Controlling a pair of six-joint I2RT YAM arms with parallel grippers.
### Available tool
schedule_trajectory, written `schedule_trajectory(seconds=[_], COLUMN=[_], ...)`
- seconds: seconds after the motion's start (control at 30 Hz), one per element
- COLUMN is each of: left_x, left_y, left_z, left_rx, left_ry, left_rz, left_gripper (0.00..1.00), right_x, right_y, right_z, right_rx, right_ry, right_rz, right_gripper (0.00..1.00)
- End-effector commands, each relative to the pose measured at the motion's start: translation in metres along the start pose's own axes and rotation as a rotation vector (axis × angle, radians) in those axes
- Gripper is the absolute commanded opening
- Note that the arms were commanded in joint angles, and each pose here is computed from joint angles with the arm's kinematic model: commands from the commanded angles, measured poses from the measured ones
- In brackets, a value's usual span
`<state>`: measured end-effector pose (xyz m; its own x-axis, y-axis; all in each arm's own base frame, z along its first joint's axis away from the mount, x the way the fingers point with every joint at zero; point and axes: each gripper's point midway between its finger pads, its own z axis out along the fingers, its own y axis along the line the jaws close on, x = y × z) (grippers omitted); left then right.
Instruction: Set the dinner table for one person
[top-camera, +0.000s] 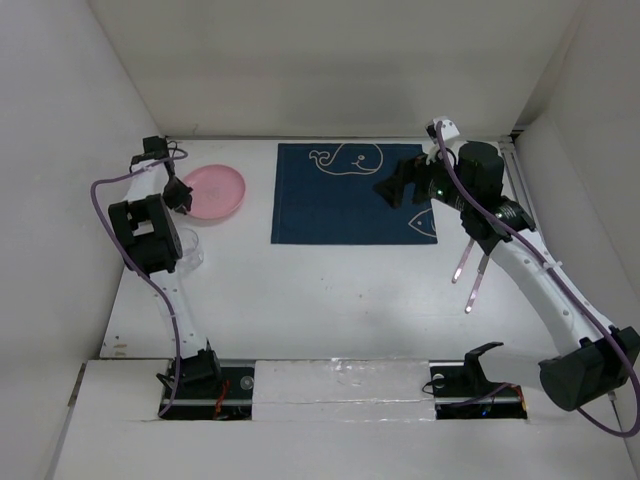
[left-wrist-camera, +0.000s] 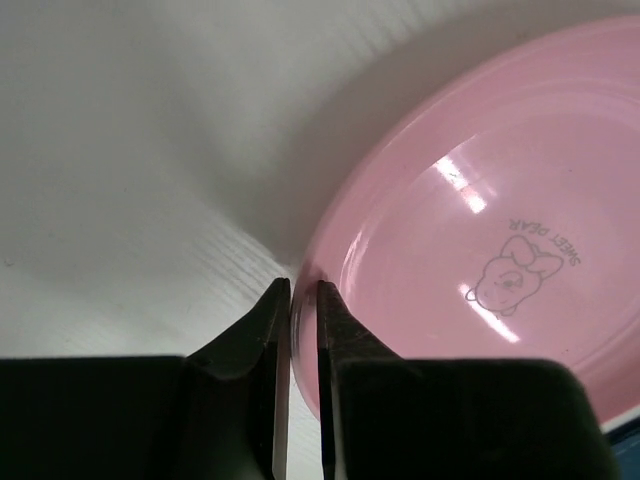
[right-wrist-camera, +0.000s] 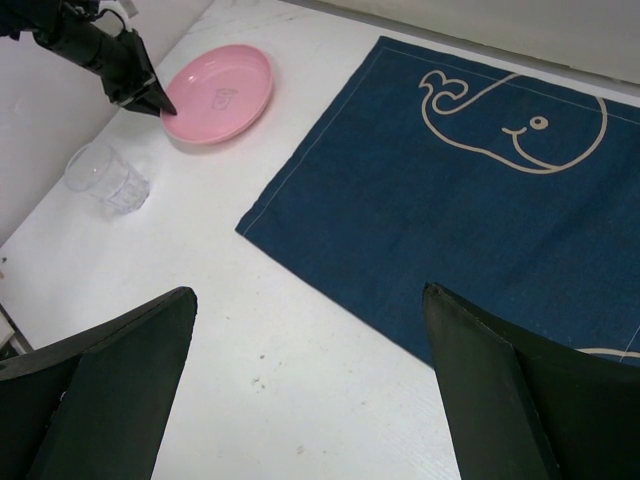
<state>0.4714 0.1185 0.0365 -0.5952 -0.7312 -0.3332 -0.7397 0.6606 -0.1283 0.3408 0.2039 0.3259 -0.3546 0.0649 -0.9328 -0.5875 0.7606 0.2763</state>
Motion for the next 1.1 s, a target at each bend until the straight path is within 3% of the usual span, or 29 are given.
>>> schedule_trajectory(seconds=[0.0,0.2,0.53,0.67,0.8,1.07], left_x=[-0.021,-0.047,-0.091,-0.08,-0.045,0.035], left_y=[-0.012,-0.051,-0.098,-0.114,-0.14,-0.203], left_z=[-0.018,-0.065,-0.218,-0.257,-0.298,-0.299], left_rx=[0.058,0.257,0.582,0.666,0.856,0.948], left_ry=[-0.062,-0.145,-0.401,-0.422,-0.381,-0.261], left_rz=[0.005,-0.003,0.001,0.033,0.062,0.155], left_gripper=[0.0,0.0,0.0,0.0,0.0,0.0], right_x=[-0.02,-0.022,-0.045,-0.053,-0.055,-0.058], right_y=[0.009,0.008,-0.001,-0.001,-0.009,-0.015], right_z=[-0.006,-0.006,-0.033,-0.05,-0.062,-0.082], right_rx=[-0.029,-0.019,0.099,0.134,0.194,0.25], right_ry=[-0.082,-0.093,-0.197,-0.232,-0.249,-0.272], right_rz=[-0.045,-0.037,-0.008,-0.001,0.025,0.04], right_gripper=[1.0,1.0,1.0,1.0,1.0,1.0])
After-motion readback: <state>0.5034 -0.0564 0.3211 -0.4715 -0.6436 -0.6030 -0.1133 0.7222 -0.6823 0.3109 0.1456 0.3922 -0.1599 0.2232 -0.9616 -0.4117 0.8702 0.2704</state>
